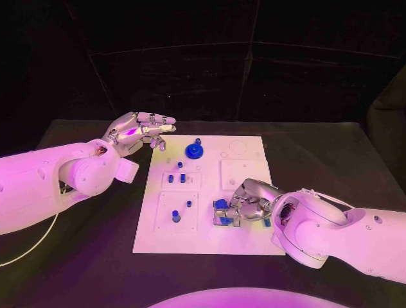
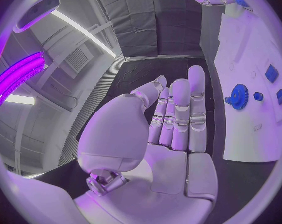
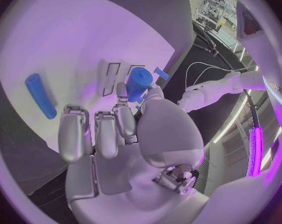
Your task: Assemble the parts on the task board
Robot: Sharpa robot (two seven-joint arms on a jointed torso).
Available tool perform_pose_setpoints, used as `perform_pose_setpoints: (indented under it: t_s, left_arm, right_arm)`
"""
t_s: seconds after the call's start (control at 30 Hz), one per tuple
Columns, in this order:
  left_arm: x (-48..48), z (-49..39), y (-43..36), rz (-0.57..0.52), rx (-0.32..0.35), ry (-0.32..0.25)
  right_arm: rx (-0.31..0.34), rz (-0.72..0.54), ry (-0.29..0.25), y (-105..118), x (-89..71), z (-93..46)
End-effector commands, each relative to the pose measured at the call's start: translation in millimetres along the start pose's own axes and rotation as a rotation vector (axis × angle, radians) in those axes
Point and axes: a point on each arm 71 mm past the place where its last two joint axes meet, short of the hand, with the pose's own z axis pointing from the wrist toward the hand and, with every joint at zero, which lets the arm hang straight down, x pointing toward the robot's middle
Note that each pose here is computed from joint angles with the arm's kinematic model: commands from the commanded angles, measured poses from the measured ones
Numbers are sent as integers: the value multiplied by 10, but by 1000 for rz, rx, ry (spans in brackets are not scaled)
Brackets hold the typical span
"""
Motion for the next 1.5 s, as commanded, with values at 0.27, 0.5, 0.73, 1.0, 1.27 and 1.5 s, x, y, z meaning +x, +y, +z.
perform_pose_setpoints:
  t_s: [0.27, 0.5, 0.73, 1.0, 1.27, 1.5]
  left_arm:
    - [16, 6, -12, -7, 7, 10]
    - [13, 4, -13, -7, 6, 9]
    - [4, 2, -13, -6, 6, 7]
    - [-4, 3, -12, -6, 5, 7]
    - [-7, 2, -12, -6, 5, 6]
    - [-16, 0, -12, -5, 6, 3]
  right_arm:
    - [2, -8, -46, 7, -33, 26]
    - [0, -13, -73, -10, -60, 32]
    - [-60, -14, -39, 44, -33, 10]
    - [-97, -25, -29, 58, -32, -1]
    - [-99, -16, -66, -22, -101, -42]
    - [-102, 20, -90, -218, -245, -235]
